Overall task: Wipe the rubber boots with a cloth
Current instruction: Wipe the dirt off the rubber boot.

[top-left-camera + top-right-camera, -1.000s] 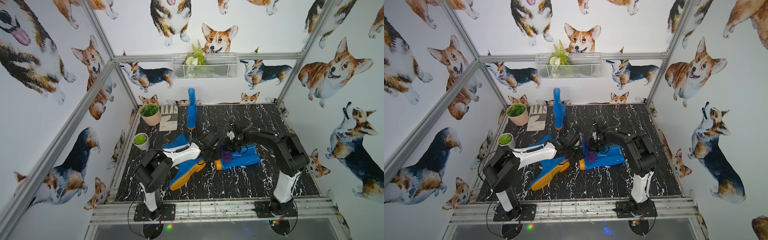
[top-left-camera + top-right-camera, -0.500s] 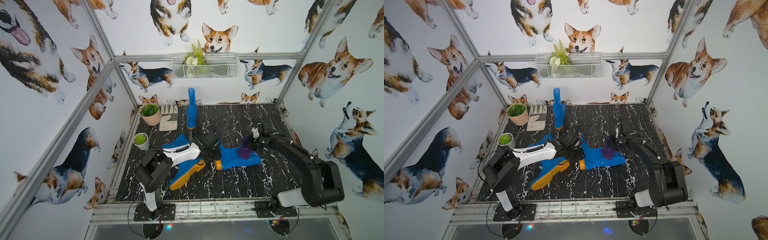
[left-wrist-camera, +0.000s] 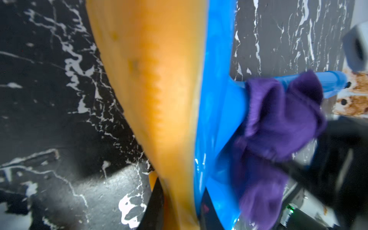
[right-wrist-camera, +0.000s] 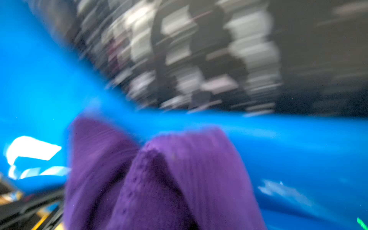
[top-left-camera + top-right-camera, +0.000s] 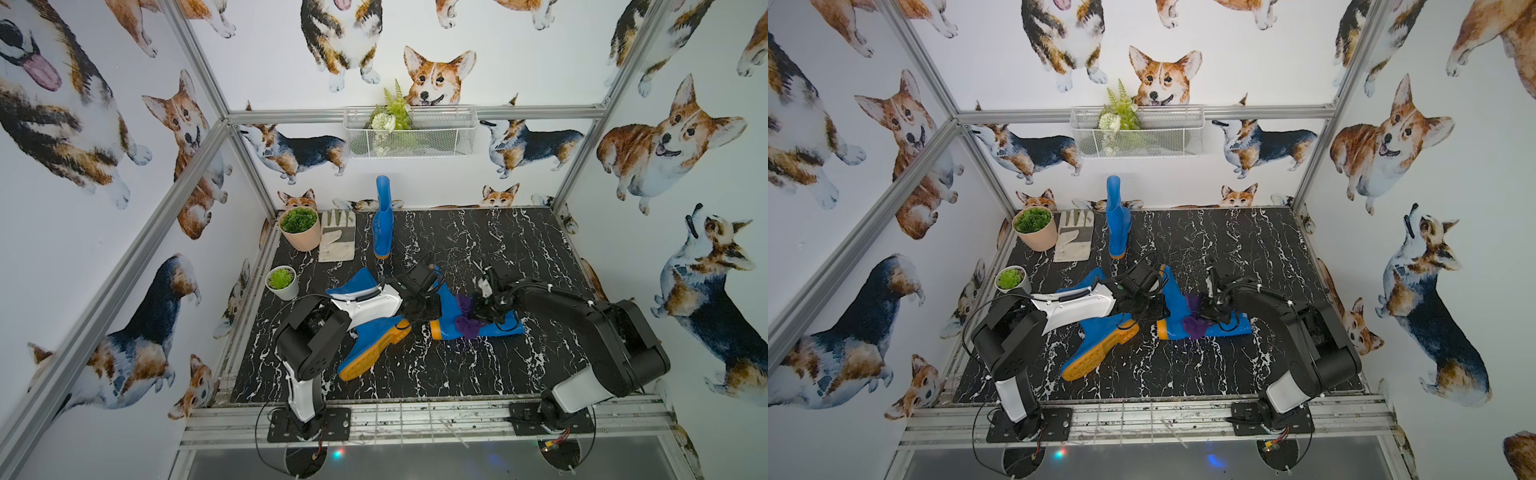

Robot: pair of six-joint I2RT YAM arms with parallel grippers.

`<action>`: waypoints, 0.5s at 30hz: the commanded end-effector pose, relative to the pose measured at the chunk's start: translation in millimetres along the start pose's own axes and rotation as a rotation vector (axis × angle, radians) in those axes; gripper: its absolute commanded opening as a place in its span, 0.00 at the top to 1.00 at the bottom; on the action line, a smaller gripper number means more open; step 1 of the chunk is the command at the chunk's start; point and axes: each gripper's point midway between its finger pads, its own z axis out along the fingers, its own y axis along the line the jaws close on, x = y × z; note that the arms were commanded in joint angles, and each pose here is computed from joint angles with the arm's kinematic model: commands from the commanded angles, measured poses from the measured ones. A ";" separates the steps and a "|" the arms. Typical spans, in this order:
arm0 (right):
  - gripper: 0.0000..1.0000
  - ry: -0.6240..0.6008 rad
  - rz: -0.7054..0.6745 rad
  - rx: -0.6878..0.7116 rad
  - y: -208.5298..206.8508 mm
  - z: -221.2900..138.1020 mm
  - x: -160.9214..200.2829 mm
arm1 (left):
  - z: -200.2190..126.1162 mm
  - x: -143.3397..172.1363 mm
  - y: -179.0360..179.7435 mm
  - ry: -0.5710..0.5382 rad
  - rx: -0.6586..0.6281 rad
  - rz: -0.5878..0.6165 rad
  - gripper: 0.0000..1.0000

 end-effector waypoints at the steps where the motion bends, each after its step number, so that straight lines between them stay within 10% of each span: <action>1: 1.00 -0.039 0.192 0.057 -63.8 -27.2 -9.7 | -6.2 9.3 30.5 0.044 -0.088 -0.041 1.00; 8: 1.00 -0.168 -0.035 0.070 5.8 -58.7 -15.5 | -13.4 -1.0 23.8 0.020 -0.057 -0.038 1.00; 15: 1.00 -0.026 -0.350 -0.014 131.8 -3.1 40.7 | -17.5 -3.5 18.9 0.007 -0.038 -0.047 1.00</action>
